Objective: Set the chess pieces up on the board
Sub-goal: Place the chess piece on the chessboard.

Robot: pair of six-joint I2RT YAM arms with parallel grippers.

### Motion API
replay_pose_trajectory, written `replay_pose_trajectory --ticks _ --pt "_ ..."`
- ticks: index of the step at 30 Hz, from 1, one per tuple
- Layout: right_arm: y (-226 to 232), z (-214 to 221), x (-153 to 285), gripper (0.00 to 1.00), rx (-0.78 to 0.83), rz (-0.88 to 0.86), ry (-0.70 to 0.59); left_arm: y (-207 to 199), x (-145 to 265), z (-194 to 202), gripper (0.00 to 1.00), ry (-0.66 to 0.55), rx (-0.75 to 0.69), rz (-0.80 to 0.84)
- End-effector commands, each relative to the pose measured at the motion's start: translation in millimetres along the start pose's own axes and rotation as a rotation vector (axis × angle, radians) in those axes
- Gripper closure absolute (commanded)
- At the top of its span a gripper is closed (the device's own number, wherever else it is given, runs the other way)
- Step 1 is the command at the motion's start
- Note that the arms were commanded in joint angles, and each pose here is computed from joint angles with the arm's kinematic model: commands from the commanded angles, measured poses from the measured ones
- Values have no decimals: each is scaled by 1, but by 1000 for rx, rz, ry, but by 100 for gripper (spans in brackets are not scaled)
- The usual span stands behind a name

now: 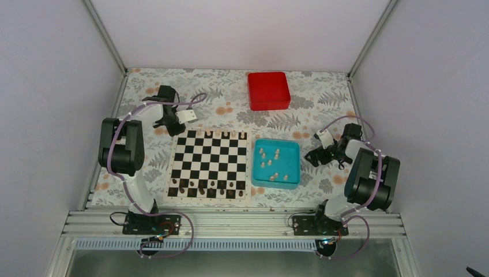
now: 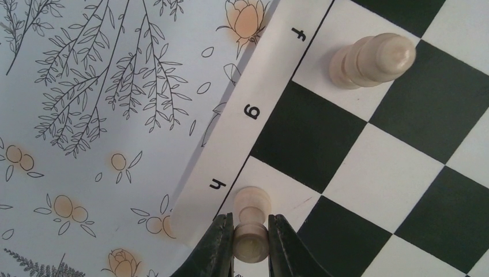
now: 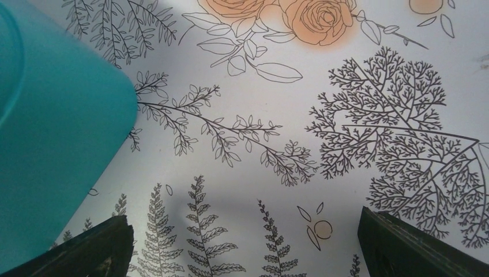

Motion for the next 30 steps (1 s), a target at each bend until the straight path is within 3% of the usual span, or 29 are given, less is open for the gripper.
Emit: replay_pose_trajectory --ticks 1,19,30 --pt "3 8 -4 0 -23 -27 10 -2 -4 5 86 13 -1 23" --pt "4 11 -9 0 -27 -42 14 3 23 -1 86 12 -17 -14" --pt "4 12 -9 0 -29 -41 17 2 13 1 86 28 -9 5"
Point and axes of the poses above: each gripper's point midway between its finger pads, its own x axis back along the fingers, its own y axis along the line the jaws close on, z = x × y, the point moved 3 cm from there along x, back along the fingers, and after that the axes turned 11 degrees about x, right-handed, at the moved point
